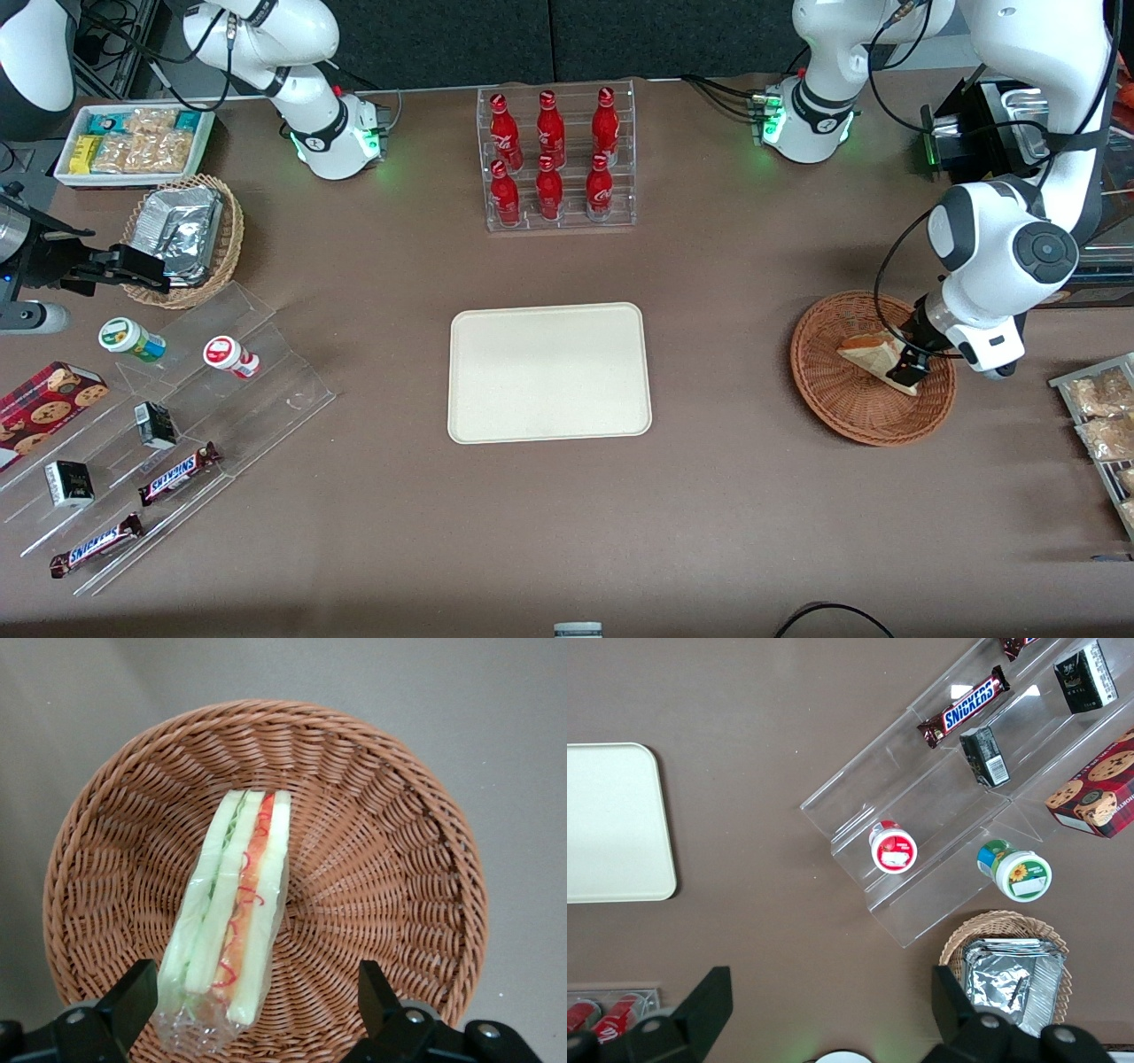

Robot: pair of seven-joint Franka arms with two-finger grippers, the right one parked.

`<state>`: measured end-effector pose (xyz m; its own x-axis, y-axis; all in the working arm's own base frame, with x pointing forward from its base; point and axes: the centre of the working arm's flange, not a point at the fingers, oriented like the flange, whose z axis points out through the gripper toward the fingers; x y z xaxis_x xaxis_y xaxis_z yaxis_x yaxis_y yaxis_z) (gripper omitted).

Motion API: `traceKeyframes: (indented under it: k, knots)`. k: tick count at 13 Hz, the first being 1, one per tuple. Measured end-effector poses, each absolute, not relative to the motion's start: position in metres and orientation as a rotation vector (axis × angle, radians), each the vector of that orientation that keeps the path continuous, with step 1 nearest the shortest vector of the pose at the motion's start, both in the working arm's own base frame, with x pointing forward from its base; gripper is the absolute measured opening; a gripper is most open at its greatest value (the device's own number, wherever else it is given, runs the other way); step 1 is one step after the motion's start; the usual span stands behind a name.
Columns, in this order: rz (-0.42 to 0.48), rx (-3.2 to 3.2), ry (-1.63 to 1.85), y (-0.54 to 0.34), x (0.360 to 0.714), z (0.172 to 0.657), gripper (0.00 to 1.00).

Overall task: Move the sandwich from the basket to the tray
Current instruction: 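Close the left gripper on the sandwich and lift it from the basket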

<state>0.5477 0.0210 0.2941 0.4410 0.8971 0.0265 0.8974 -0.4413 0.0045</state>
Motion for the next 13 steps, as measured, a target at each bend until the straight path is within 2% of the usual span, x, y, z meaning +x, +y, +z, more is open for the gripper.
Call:
traceKeyframes:
  k: [3, 10, 11, 13]
  knots:
    - [-0.026, -2.654, -1.65, 0.021, 0.542, 0.289, 1.0]
    - [-0.061, -2.664, -1.655, 0.021, 0.527, 0.263, 1.0]
    - [-0.06, -2.663, -1.654, 0.021, 0.527, 0.259, 0.99]
    - [-0.063, -2.663, -1.654, 0.022, 0.528, 0.254, 0.88]
